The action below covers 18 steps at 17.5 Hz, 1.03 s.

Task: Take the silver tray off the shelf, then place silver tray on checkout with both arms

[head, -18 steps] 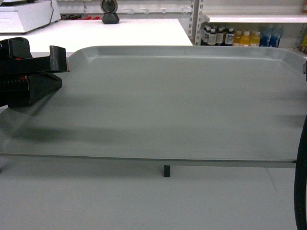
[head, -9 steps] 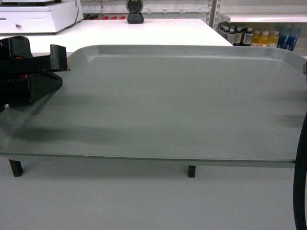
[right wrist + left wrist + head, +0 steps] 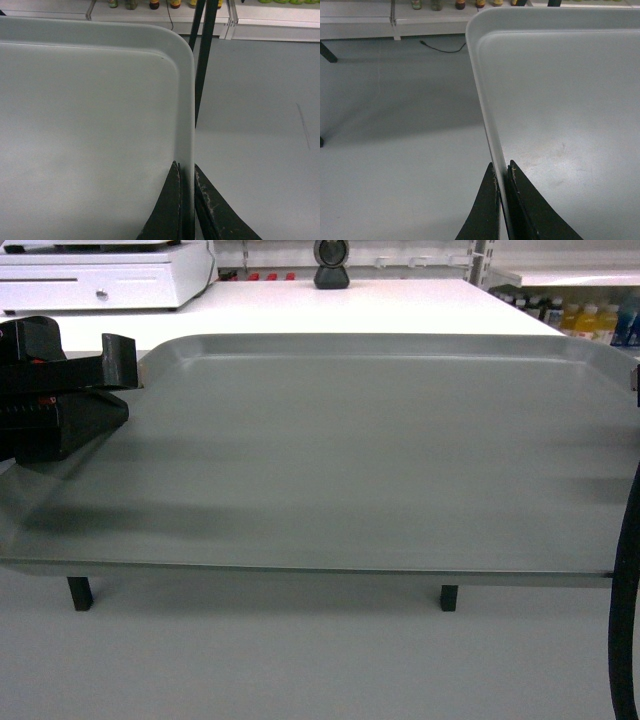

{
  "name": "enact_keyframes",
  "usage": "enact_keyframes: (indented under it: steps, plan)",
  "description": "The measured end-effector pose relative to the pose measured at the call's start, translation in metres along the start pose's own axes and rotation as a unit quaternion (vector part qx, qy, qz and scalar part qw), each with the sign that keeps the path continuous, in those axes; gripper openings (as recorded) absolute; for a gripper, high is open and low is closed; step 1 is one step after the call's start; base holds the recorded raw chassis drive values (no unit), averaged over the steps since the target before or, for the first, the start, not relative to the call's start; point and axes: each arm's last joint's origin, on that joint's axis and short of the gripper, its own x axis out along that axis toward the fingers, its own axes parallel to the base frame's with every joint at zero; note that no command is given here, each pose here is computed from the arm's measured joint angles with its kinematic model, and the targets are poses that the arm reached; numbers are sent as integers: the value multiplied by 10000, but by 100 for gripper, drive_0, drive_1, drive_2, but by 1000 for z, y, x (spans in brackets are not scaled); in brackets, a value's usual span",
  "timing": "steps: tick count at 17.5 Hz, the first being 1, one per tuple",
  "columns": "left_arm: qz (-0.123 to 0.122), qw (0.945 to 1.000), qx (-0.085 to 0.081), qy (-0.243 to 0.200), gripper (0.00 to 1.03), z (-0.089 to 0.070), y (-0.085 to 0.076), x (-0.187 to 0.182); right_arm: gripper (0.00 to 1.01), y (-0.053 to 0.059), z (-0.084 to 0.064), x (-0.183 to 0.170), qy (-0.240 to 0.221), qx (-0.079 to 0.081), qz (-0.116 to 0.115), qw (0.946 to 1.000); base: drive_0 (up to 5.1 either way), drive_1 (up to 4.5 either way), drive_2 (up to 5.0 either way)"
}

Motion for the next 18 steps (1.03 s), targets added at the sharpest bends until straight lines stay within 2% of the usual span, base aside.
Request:
enact_keyframes:
  steps: [1, 16, 18]
  plan:
    - [1, 10000, -2, -4, 3, 0, 0, 0, 3, 0, -1, 0, 27, 2, -3, 10000, -492, 253, 253]
    - [2, 10000, 7, 0, 3, 0, 1, 0, 3, 0, 0, 0, 13, 0, -1, 10000, 0, 0, 0]
    - [5, 10000, 7, 7, 3, 0, 1, 0, 3, 0, 0, 0, 17, 0, -1, 10000, 2, 295, -290]
